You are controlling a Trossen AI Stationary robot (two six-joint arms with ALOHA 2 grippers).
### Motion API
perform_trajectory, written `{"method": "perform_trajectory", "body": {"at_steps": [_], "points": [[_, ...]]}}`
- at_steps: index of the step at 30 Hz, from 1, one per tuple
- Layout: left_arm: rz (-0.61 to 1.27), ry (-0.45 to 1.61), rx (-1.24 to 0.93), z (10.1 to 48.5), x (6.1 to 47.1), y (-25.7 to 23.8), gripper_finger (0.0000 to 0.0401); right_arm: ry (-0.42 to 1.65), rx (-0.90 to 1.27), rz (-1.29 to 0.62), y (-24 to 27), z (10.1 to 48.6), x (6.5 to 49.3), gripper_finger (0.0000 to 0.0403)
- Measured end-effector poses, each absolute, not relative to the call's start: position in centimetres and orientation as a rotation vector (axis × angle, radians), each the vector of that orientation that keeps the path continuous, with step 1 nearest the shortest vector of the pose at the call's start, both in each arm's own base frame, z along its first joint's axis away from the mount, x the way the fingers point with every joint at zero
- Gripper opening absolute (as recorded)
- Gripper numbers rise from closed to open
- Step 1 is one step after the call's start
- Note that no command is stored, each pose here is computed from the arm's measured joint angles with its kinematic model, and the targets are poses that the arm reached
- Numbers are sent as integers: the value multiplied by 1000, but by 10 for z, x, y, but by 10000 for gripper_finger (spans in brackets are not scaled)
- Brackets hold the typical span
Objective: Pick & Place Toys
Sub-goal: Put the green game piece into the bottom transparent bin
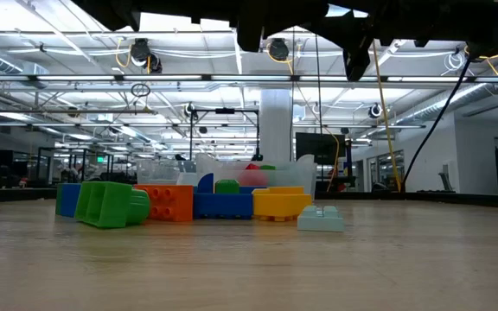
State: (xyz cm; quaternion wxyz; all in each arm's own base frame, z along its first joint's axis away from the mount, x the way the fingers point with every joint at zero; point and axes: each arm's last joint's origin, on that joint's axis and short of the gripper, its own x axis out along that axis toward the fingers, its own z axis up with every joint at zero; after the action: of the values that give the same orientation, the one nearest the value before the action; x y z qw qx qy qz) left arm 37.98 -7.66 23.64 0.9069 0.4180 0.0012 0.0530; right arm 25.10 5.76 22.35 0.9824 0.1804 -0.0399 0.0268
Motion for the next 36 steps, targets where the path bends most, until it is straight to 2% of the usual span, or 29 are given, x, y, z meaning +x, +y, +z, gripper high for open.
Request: {"method": "perform_trajectory", "body": {"at_steps": [7,11,14,20,26,30,33,36], "points": [[203,50,825,247,372,-81,163,-34,274,40,55,228,245,154],[256,57,720,274,357,-73,162,83,180,45,53,231,229,180],[301,150,655,276,349,-58,162,105,184,23,48,241,214,191],[399,330,438,249,345,-6,162,142,184,-33,42,247,197,188],[545,465,115,222,336,43,162,154,183,-28,43,241,197,174],[541,504,-26,216,332,58,162,159,181,-35,42,238,196,169],[465,503,-94,212,334,63,163,145,185,-33,42,239,196,170],[455,524,-131,206,335,64,212,127,189,-30,42,240,196,171]]}}
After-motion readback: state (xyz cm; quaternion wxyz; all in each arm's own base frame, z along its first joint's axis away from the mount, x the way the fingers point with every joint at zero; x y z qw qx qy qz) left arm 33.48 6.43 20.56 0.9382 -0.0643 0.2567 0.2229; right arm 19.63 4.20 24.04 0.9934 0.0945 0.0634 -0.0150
